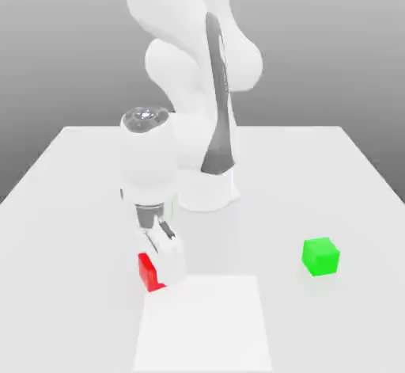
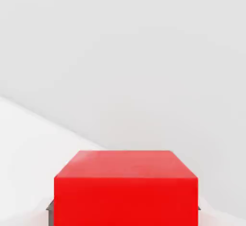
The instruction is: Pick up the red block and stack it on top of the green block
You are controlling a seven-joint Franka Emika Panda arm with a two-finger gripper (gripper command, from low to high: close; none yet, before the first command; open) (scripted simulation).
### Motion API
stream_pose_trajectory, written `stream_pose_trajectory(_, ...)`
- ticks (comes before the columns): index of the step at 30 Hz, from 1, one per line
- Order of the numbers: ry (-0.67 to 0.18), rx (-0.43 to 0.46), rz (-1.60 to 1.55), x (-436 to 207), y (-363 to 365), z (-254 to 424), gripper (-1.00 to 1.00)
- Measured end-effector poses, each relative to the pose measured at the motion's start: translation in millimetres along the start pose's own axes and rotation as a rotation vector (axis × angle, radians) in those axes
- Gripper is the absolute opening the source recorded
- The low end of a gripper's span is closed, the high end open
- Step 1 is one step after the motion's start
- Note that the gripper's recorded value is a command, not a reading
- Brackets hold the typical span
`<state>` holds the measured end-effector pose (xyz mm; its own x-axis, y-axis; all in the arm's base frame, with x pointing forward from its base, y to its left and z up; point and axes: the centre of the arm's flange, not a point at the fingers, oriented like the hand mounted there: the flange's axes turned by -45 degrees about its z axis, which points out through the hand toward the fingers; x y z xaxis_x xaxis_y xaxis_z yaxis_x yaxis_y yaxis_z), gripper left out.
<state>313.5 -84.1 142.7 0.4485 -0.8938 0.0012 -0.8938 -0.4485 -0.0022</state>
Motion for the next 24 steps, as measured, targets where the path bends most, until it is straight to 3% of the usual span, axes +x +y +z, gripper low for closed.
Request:
stream_pose_trajectory(12,0.000,0.000,-0.038,-4.7,-5.2,-64.9,-1.00)
stream_pose_trajectory(24,-0.002,0.001,-1.032,-167.1,-92.0,-89.0,-1.00)
